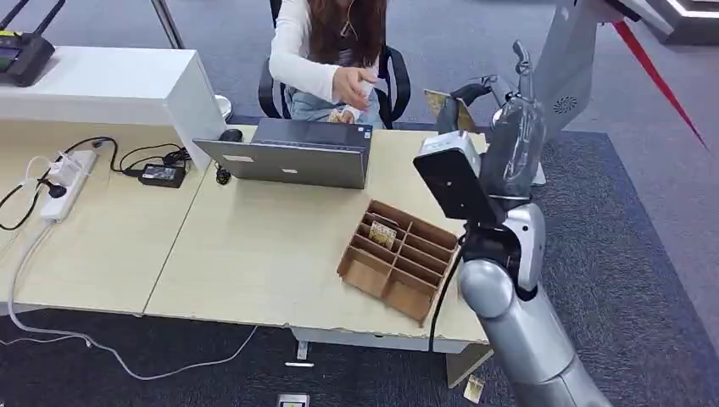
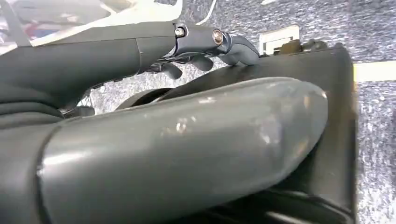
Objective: Pass the card to the sensor for recognition and then transmit it.
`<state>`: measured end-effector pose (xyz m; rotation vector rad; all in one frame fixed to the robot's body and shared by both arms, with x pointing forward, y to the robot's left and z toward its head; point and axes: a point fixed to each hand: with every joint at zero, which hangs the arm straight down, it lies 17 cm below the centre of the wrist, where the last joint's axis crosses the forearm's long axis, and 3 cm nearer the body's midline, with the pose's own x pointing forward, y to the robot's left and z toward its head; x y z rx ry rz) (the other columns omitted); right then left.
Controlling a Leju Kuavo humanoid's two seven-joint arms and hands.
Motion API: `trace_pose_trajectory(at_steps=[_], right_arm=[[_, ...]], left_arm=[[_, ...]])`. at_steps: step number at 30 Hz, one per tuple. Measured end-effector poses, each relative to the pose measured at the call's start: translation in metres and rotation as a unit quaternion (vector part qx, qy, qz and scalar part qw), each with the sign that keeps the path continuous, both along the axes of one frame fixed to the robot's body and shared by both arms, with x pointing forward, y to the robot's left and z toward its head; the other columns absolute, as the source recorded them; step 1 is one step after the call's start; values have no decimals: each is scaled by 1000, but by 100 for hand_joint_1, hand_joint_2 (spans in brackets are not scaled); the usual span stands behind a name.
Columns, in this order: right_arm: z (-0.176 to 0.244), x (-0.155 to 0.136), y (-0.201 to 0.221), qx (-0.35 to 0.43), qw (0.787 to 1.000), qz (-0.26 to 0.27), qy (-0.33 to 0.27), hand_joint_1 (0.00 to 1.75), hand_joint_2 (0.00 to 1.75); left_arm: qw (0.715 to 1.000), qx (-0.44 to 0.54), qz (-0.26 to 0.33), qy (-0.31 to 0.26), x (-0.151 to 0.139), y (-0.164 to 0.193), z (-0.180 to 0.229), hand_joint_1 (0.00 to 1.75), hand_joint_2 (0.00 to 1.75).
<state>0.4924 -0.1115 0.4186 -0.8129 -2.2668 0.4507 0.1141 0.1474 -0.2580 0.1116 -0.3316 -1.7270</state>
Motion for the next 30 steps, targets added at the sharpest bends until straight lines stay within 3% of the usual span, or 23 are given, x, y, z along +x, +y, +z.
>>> trace_pose_trajectory(at_steps=[9,16,24,30], right_arm=[[9,39,9,-13,1000,-3,27,175,175],[1,66,54,-45,998,3,51,175,175],[-42,71,115,-33,989,46,137,175,175],[-63,64,145,-55,983,62,161,175,175]], left_arm=[[1000,-7,-24,-2,3,-9,3,0,0],[999,-13,-36,-5,7,-17,6,0,0],[999,-13,-43,-3,9,-20,7,0,0],[999,-12,-46,-3,9,-21,7,0,0]])
